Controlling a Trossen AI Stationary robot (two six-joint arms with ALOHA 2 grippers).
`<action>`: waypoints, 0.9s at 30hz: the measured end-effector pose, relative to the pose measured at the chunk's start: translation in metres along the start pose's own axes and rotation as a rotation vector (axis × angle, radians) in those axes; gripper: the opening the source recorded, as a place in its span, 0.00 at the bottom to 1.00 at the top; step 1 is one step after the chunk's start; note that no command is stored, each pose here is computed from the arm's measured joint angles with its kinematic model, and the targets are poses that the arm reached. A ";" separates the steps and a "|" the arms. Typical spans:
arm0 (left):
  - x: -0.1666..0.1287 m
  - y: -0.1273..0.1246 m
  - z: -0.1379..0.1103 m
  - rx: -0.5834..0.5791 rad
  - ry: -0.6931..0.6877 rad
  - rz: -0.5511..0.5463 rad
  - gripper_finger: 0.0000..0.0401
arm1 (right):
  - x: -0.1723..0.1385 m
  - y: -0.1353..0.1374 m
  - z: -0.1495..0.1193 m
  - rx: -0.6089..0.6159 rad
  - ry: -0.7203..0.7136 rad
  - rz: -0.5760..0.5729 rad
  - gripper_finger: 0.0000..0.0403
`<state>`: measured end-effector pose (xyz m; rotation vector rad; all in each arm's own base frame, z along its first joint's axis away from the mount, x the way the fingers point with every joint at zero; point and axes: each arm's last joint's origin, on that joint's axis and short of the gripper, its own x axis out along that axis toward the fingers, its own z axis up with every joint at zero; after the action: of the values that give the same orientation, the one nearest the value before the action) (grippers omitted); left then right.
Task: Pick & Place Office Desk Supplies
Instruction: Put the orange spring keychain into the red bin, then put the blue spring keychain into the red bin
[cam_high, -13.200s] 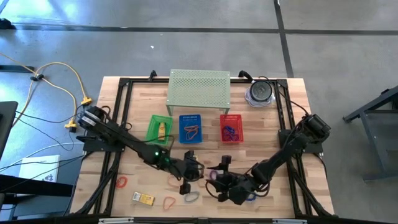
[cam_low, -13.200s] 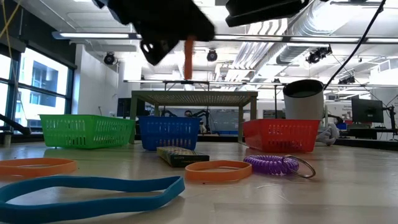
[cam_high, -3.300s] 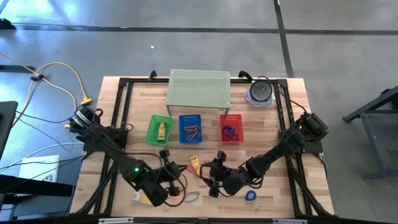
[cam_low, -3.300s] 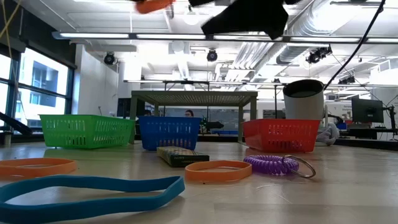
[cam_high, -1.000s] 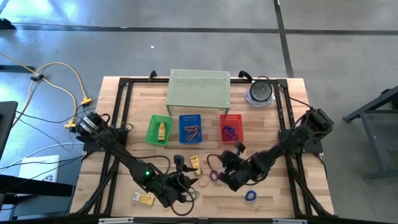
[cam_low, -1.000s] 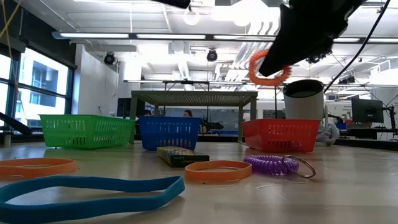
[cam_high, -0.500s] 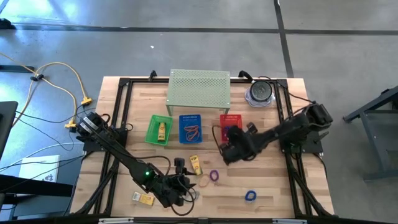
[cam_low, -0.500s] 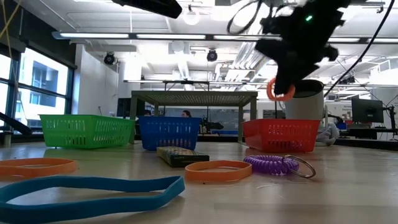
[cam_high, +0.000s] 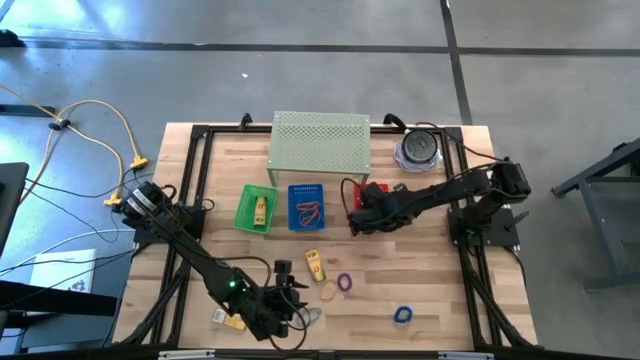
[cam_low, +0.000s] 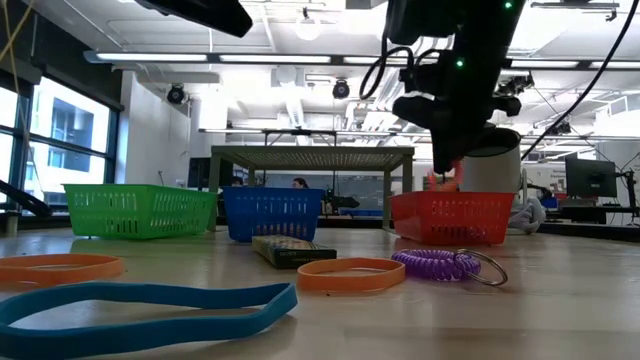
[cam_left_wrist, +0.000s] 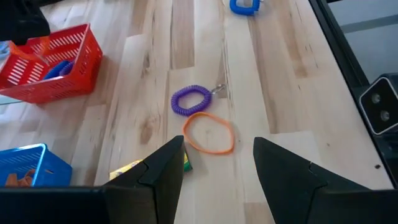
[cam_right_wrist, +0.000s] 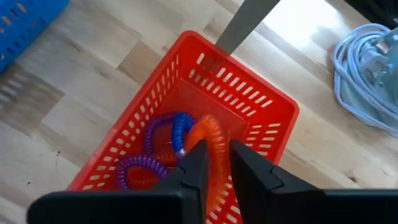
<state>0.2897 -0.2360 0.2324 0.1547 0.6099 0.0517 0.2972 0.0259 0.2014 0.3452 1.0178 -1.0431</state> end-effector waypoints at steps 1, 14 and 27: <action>0.000 0.000 0.000 -0.002 0.000 0.000 0.46 | 0.000 0.000 0.000 0.001 0.005 0.003 0.14; -0.001 -0.001 -0.002 -0.038 0.009 0.004 0.46 | -0.002 0.009 0.004 -0.120 -0.038 0.099 0.36; -0.001 0.000 -0.003 -0.029 0.019 0.011 0.46 | -0.076 -0.018 0.004 -0.122 -0.127 0.403 0.44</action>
<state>0.2874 -0.2357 0.2306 0.1295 0.6267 0.0729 0.2747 0.0559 0.2706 0.3619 0.8489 -0.6285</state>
